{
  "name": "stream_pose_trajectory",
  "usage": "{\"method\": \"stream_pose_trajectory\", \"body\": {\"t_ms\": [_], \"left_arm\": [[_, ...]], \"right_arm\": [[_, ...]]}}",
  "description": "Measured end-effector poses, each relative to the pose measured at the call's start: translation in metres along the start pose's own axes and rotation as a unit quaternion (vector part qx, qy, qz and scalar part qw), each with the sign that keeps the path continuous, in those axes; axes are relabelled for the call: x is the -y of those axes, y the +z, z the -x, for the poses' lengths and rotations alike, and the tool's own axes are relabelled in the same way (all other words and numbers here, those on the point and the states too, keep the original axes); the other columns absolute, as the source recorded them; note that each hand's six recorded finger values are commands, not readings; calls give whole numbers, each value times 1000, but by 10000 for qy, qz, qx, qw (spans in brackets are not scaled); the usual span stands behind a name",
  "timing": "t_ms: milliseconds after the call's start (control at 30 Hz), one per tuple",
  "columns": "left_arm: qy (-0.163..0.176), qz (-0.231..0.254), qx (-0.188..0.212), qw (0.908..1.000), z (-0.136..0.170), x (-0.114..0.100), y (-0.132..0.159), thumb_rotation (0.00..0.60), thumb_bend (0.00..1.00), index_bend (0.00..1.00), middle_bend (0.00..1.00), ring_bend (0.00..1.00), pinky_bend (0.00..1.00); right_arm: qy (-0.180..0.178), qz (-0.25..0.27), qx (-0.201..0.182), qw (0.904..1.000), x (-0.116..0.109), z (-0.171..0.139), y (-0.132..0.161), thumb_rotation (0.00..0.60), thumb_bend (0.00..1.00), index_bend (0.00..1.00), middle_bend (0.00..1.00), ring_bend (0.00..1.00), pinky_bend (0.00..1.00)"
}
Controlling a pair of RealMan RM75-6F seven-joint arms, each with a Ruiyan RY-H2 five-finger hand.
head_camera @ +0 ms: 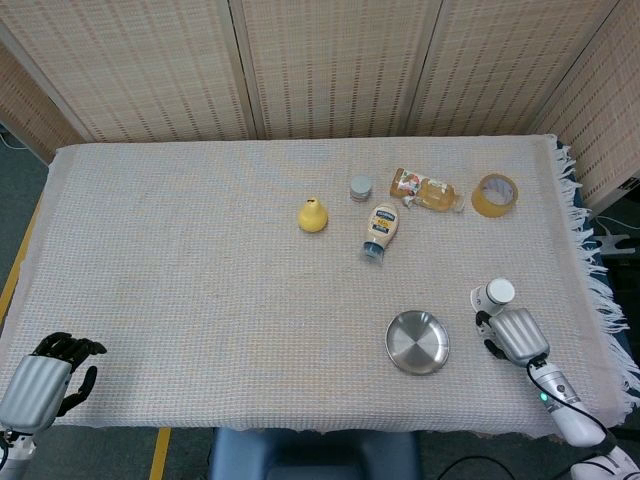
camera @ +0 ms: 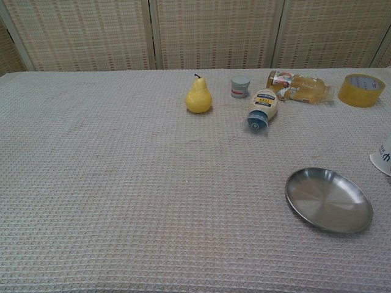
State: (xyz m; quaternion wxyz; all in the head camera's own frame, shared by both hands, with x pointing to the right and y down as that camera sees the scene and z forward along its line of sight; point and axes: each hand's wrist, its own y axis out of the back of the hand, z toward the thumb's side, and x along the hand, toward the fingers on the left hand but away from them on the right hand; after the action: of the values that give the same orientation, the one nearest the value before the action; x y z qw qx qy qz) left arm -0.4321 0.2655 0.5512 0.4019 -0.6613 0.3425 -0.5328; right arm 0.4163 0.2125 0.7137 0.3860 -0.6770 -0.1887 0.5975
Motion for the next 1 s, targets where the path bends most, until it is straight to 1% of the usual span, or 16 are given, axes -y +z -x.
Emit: {"method": "stream_pose_trajectory", "body": {"t_ms": [167,567,733,833,1000], "left_arm": [[4,-12,3,10000,0,0,0,600,513,405,431,371,266],[5,-18,-9,10000,0,0,0,600,514,404,434,371,266],[1,-20,-10,10000,0,0,0,600,513,404,434,371,266],[3,-17,-11,10000,0,0,0,600,513,404,434,371,266],[-8,-20,-12,10000,1,0,0,600,513,404,435,371,266]], "right_arm": [[-31,22,19,10000,1,3,-1,600,216,434,787,754,1000],[-108,41,77,9999,2,6,-3,600,216,533,804,775,1000],[-182,96,32,9998,-1,6,-2,600,279,571,809,781,1000],[-254,153,-57,9995,-4,4,3,600,290,583,810,782,1000],[-451,308,-426,9976,-16,0,23,600,290,583,810,782,1000]]}}
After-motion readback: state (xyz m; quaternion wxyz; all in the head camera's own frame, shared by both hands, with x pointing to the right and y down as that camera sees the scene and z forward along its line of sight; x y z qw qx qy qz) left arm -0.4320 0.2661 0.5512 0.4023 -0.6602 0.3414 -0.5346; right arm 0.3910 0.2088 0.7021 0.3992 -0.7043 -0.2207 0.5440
